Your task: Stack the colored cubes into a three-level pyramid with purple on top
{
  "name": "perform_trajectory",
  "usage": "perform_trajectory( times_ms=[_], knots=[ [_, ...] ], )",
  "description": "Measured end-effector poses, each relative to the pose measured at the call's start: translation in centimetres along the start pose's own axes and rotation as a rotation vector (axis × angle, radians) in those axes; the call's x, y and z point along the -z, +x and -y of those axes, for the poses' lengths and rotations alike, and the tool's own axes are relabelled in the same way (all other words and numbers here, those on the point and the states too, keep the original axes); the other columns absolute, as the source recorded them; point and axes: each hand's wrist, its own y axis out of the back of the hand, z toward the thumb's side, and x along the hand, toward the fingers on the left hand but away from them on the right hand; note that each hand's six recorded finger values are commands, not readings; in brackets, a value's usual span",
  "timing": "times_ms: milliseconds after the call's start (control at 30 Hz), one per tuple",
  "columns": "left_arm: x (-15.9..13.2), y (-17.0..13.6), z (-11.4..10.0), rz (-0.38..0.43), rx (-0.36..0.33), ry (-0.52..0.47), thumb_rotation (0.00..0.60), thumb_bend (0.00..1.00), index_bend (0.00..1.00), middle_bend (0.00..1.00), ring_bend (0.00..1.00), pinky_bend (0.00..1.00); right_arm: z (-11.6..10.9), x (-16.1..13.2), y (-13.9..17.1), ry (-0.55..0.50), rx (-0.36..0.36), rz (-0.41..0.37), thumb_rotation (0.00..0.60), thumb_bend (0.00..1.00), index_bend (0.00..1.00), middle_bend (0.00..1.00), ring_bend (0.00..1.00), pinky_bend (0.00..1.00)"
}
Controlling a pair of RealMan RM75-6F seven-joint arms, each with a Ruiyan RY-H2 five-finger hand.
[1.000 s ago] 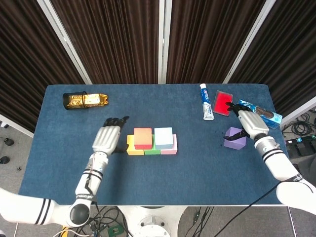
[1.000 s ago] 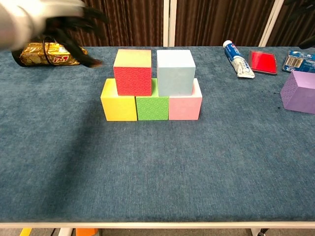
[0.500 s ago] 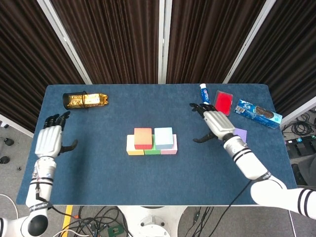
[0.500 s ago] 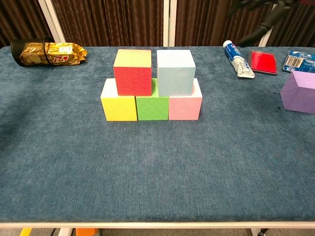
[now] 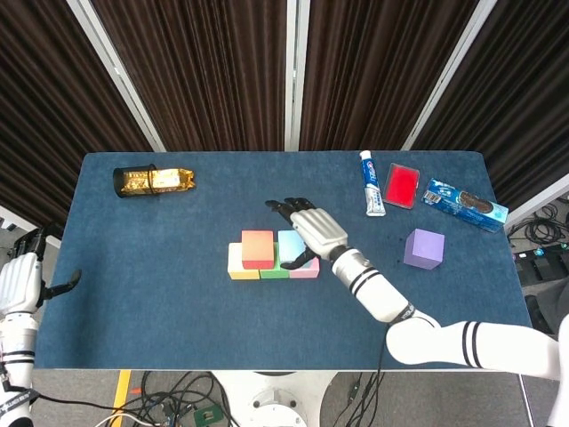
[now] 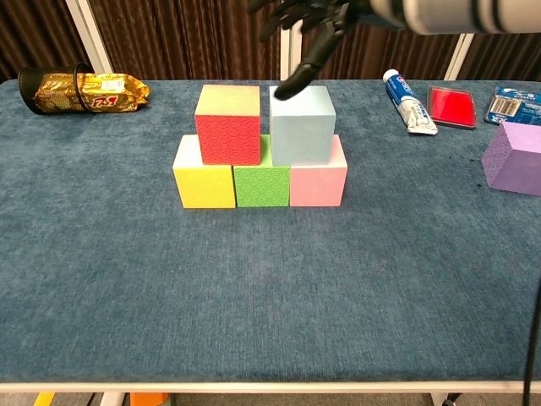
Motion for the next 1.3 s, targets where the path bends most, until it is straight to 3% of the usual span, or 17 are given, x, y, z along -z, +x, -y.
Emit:
perform_trajectory(
  times_ms=[233,567,1033,1300],
  knots=[
    [1.0,-1.0,0.4,0.087,-0.009,0.011,0.6,0.22,0.08,0.14,0.03,0.04,2.1,-2.0,-2.3,0.052,-0.055,-0.009,0.6,0.0,0.0,0.11,0.0,0.0],
    [1.7,-1.4,1.8,0.106,-0.006,0.08,0.6,0.22,0.08,0.14,0.03,0.04,3.3,-2.4,-3.8,0.129,-0.056,0.028,0.6,0.03,0.0,0.15,0.0,0.0],
    [2.1,-1.6,3.4,0.096,0.042,0.073,0.6,0.22,0.08,0.14,0.03,0.04,3.7,-3.0,-4.5,0.158,-0.02,0.025,0.6,0.11,0.0,0.46,0.02,0.0],
    [1.9,-1.5,3.8,0.102,0.048,0.074,0.6,0.22,0.08,0.14,0.03,0.04,3.2,-2.9,-4.4,0.167,-0.015,0.0,0.6,0.12,0.0,0.47,0.03,0.0]
  ],
)
